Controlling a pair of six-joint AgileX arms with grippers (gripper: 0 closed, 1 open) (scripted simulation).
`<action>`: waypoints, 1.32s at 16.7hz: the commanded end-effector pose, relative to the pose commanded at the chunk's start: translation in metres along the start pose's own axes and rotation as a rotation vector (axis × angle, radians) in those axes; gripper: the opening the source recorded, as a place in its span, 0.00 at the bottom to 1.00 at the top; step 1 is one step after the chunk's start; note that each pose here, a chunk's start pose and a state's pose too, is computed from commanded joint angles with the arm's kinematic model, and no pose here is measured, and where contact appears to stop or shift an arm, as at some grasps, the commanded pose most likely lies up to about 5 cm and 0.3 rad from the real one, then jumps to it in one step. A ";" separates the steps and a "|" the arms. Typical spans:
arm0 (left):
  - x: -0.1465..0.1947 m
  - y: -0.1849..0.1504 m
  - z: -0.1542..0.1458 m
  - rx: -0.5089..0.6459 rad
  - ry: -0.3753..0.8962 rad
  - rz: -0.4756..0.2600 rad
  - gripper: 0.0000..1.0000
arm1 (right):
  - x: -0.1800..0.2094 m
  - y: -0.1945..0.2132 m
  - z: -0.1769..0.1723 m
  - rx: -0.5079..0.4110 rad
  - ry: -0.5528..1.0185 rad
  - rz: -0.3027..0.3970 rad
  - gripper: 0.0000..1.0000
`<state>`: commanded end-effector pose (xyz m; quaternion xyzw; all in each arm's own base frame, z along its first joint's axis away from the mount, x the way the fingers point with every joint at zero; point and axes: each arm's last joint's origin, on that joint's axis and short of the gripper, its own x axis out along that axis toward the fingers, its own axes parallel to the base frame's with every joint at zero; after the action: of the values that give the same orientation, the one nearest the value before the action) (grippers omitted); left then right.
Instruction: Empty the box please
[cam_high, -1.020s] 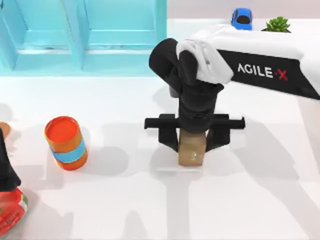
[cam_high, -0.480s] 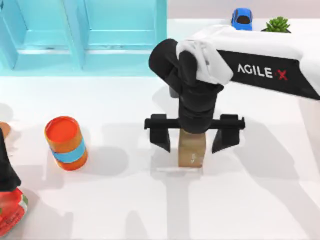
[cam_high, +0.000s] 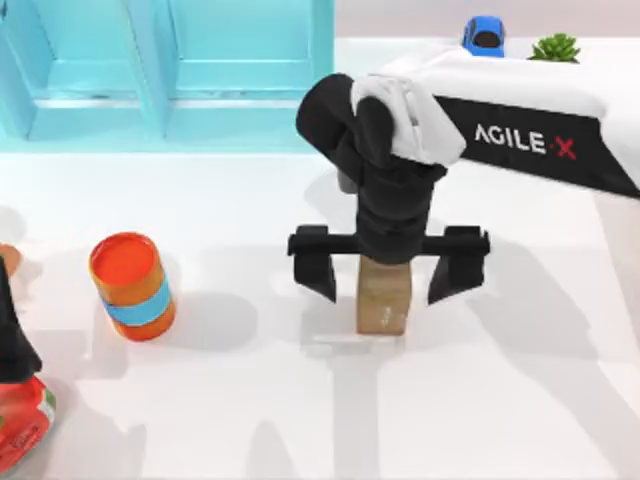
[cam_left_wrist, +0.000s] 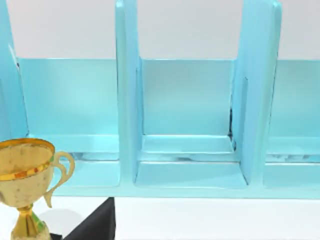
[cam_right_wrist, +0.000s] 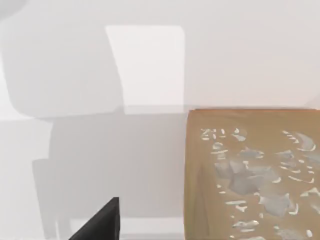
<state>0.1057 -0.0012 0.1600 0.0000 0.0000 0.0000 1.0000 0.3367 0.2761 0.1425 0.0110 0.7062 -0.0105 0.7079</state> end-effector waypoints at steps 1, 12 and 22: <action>0.000 0.000 0.000 0.000 0.000 0.000 1.00 | -0.007 0.001 0.001 -0.001 -0.002 0.001 1.00; 0.000 0.000 0.000 0.000 0.000 0.000 1.00 | -0.074 0.000 -0.001 -0.002 0.002 -0.002 1.00; 0.000 0.000 0.000 0.000 0.000 0.000 1.00 | -0.087 -0.141 0.071 -0.001 0.011 -0.003 1.00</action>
<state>0.1057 -0.0012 0.1600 0.0000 0.0000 0.0000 1.0000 0.4027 0.1329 0.2294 0.0096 0.7099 -0.0113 0.7041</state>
